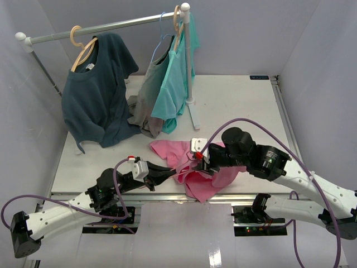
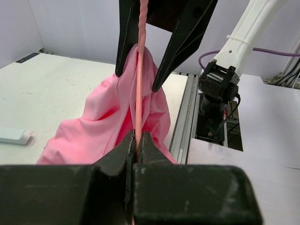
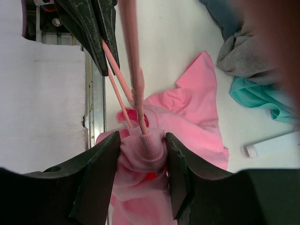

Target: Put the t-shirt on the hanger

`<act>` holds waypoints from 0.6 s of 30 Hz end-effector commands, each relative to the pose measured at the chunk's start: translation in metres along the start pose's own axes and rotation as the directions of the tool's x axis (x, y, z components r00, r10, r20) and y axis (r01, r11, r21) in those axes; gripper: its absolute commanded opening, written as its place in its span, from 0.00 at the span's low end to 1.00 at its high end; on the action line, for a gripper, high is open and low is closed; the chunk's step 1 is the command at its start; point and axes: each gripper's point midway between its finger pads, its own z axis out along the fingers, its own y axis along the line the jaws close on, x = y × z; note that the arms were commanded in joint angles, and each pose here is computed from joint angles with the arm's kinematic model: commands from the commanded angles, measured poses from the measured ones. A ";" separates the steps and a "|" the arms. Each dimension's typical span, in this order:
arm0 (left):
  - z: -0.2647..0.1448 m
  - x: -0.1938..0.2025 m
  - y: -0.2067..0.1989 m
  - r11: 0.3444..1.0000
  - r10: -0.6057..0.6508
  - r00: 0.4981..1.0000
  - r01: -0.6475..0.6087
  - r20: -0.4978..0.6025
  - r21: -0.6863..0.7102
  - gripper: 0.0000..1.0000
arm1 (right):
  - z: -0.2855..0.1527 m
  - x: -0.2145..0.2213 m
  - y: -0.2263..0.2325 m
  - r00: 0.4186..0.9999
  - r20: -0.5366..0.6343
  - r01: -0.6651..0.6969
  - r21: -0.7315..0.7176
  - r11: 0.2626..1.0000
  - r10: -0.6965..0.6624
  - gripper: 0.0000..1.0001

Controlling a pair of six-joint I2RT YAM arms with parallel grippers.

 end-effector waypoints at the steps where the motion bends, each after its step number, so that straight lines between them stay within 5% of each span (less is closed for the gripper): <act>1: 0.003 -0.032 -0.005 1.000 0.018 0.995 -0.020 0.101 0.023 0.00 | 0.008 -0.002 0.000 0.999 0.023 -0.022 -0.003 1.000 0.022 0.43; 5: 0.004 -0.030 -0.004 1.000 0.013 0.996 -0.015 0.093 0.021 0.00 | 0.016 -0.002 -0.002 0.999 0.026 -0.044 -0.001 0.999 0.044 0.10; 11: 0.008 -0.024 0.005 0.999 -0.016 0.998 0.018 0.063 -0.027 0.01 | 0.014 -0.005 -0.014 0.995 0.066 -0.083 0.084 0.993 0.078 0.08; 12: 0.008 -0.021 0.009 0.998 -0.032 0.999 0.034 0.044 -0.051 0.09 | 0.010 -0.008 -0.015 0.994 0.078 -0.086 0.096 0.992 0.079 0.08; 14: 0.007 -0.023 0.021 0.989 -0.063 0.998 0.065 0.025 -0.130 0.49 | 0.001 -0.008 -0.019 0.992 0.091 -0.100 0.141 0.985 0.087 0.08; 15: 0.007 -0.026 0.028 0.982 -0.075 0.997 0.078 0.023 -0.174 0.61 | -0.002 -0.006 -0.022 0.991 0.090 -0.108 0.164 0.981 0.094 0.08; 18: 0.003 -0.044 0.051 0.947 -0.082 0.997 0.078 -0.001 -0.311 0.81 | -0.014 0.002 -0.033 0.986 0.089 -0.160 0.261 0.952 0.142 0.08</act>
